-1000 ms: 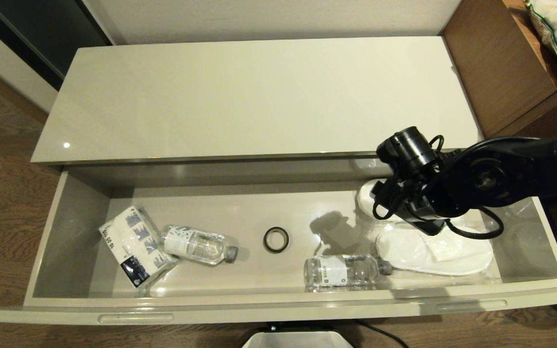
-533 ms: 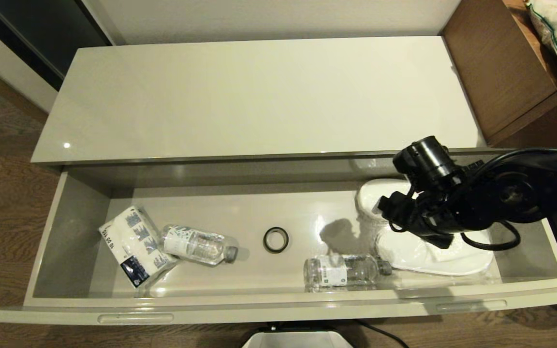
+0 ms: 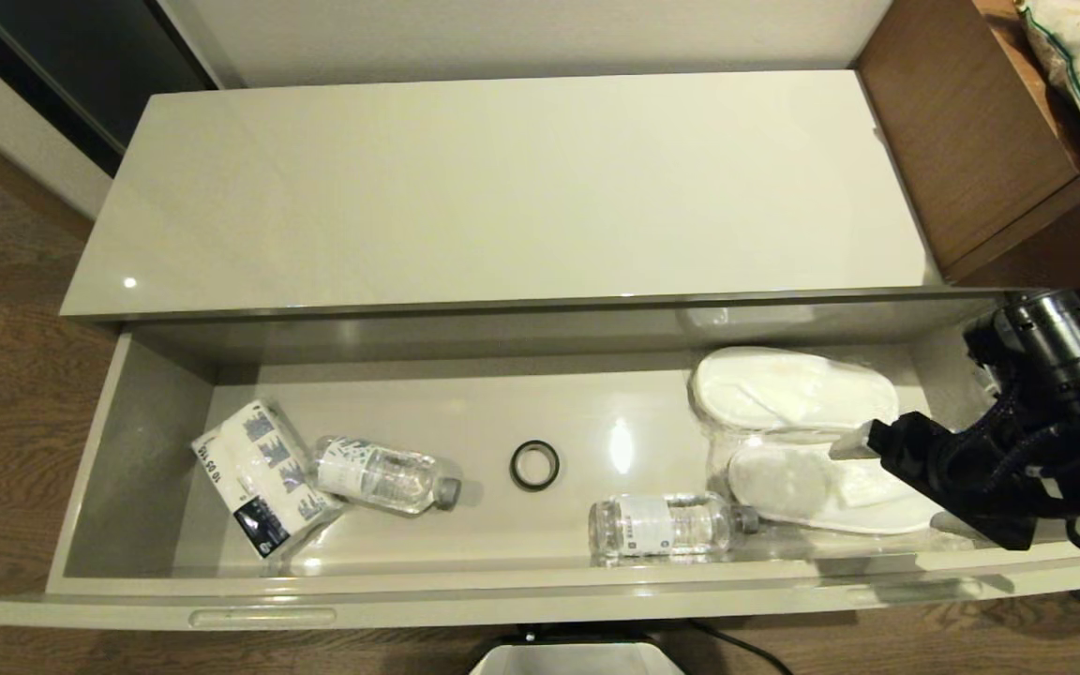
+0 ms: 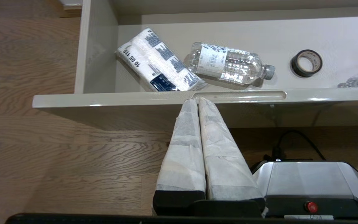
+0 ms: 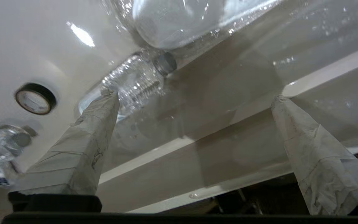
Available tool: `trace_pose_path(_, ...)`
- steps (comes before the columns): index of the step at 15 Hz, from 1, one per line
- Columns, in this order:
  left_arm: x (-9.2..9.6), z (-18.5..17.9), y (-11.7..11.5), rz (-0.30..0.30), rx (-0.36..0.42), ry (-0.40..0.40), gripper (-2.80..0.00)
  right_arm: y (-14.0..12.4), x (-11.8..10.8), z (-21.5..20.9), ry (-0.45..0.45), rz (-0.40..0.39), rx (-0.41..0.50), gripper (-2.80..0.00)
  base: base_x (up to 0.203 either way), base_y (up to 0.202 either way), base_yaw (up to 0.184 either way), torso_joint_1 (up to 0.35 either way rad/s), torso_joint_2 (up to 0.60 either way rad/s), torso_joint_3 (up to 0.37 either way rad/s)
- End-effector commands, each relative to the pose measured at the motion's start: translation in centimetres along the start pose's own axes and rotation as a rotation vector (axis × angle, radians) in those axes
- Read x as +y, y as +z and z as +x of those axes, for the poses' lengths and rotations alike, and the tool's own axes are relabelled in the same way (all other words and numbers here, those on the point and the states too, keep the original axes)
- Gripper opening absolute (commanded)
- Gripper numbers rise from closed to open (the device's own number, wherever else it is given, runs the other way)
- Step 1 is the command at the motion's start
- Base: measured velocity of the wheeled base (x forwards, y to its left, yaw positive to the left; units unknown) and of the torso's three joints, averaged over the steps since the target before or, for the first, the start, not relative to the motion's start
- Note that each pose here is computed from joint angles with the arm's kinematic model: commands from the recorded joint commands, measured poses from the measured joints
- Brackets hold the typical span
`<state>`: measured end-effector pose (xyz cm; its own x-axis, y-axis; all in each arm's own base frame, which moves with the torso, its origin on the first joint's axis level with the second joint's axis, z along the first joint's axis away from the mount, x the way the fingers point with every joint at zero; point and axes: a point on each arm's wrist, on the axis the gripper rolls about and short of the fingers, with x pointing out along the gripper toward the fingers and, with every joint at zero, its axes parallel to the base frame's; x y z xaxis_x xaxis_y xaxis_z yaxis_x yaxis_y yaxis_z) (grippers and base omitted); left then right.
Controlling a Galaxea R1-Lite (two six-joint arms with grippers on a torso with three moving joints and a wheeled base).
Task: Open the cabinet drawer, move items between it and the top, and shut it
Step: Take out the disposable slippers from the drawer
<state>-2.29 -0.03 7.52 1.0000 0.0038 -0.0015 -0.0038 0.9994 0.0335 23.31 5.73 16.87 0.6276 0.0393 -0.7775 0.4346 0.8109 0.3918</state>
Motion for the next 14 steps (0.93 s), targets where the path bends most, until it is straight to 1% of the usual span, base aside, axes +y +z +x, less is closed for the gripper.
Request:
trace_pose_path(1,0.0,0.0,0.0,0.000,0.003,-0.002,-2.80,0.2,-0.2,-0.6,0.013,0.016,-0.018,0.00,0.000,0.000,0.000,0.000,0.00,0.000)
trace_pose_path(3,0.0,0.0,0.0,0.000,0.003,-0.001,-2.80,0.2,-0.2,0.0,0.000,0.016,-0.007,0.00,0.000,0.000,0.000,0.000,0.00,0.000)
trace_pose_path(5,0.0,0.0,0.0,0.000,0.002,0.001,-2.80,0.5,-0.5,1.2,-0.033,0.031,0.007,0.00,0.000,0.000,0.000,0.000,0.00,0.000)
trace_pose_path(6,0.0,0.0,0.0,0.000,0.003,-0.001,-2.80,1.0,-0.5,1.7,-0.023,0.043,-0.005,0.00,0.000,0.000,0.000,0.000,0.00,0.000)
trace_pose_path(7,0.0,0.0,0.0,0.000,0.003,0.001,-2.80,1.3,-0.5,1.9,0.007,0.051,-0.008,0.00,0.000,0.000,0.000,0.000,0.00,0.000)
trace_pose_path(8,0.0,0.0,0.0,0.000,0.002,0.001,-2.80,1.4,-0.4,2.0,0.018,0.051,-0.001,0.00,0.000,0.000,0.000,0.000,0.00,0.000)
trace_pose_path(12,0.0,0.0,0.0,0.000,0.003,-0.001,-2.80,2.0,-0.4,2.4,0.016,0.061,-0.010,0.00,0.000,0.000,0.000,0.000,0.00,0.000)
trace_pose_path(13,0.0,0.0,0.0,0.000,0.003,-0.001,-2.80,2.1,-0.3,2.3,0.018,0.054,-0.012,0.00,0.000,0.000,0.000,0.000,0.00,0.000)
trace_pose_path(14,0.0,0.0,0.0,0.000,0.003,0.001,-2.80,2.2,-0.1,2.1,0.028,0.028,-0.023,0.00,0.000,0.000,0.000,0.000,0.00,0.000)
